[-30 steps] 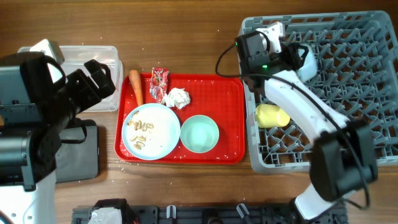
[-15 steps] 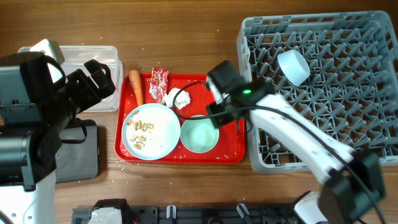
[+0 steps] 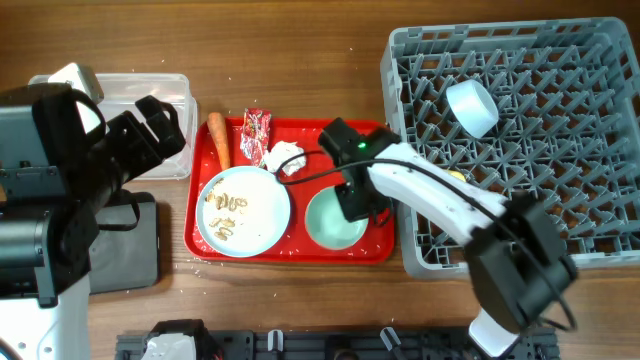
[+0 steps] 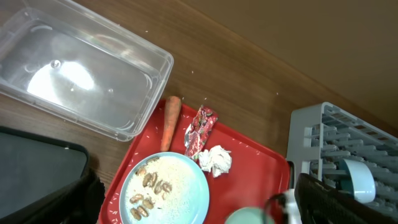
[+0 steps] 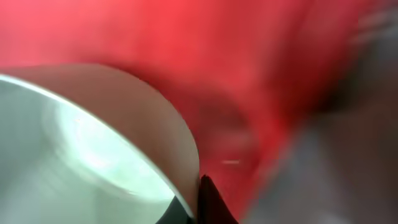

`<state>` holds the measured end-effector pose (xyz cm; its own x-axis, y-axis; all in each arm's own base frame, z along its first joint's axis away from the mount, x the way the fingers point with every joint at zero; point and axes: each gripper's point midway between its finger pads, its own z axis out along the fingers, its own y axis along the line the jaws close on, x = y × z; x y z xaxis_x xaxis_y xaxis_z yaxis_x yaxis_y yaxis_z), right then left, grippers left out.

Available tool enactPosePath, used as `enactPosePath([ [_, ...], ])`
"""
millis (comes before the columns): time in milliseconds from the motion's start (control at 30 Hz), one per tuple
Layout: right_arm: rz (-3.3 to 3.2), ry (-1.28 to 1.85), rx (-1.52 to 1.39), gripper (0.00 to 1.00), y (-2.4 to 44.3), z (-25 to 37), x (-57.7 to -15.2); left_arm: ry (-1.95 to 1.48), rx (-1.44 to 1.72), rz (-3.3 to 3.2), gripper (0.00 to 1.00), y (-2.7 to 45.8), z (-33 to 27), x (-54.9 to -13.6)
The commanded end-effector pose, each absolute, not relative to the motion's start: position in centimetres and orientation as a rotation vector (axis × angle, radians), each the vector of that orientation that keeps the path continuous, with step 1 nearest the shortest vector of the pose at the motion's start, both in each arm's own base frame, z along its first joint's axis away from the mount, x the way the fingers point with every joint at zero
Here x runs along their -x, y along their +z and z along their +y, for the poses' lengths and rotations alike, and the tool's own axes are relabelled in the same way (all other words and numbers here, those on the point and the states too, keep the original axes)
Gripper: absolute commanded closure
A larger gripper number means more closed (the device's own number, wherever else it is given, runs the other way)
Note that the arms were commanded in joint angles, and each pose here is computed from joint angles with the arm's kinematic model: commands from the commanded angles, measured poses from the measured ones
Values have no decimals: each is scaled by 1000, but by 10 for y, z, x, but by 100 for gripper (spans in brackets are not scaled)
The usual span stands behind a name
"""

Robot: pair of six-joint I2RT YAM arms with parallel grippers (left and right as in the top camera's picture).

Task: Sort waste into correct bins and load items into the dishwasher rack
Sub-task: 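Carry the green bowl into the rack beside the blue bowl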

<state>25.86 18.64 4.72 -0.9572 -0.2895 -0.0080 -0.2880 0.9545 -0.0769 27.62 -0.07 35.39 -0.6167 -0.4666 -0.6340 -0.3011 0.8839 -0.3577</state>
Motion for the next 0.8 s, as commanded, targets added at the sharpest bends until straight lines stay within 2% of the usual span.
enactPosePath([
  [0,2641,-410,123,96,146,133,-316,-273,556,2273,0,354,2,-278],
  [100,2317,-562,-115,96,224,77,-337,-274,556,2273,0,354,2,-278],
  [200,2149,-695,-330,96,264,18,-341,-273,556,2273,0,354,2,-278],
  [367,2100,-885,-602,96,267,-78,-344,-273,556,2273,0,354,2,-278],
  [500,2009,-1005,-680,96,284,-146,-359,-273,556,2273,0,354,2,-278],
  [600,2004,-1101,-641,96,285,-174,-370,-274,556,2273,0,354,2,-278],
  [767,2093,-1196,-541,96,251,-185,-394,-273,556,2273,0,354,2,-278],
])
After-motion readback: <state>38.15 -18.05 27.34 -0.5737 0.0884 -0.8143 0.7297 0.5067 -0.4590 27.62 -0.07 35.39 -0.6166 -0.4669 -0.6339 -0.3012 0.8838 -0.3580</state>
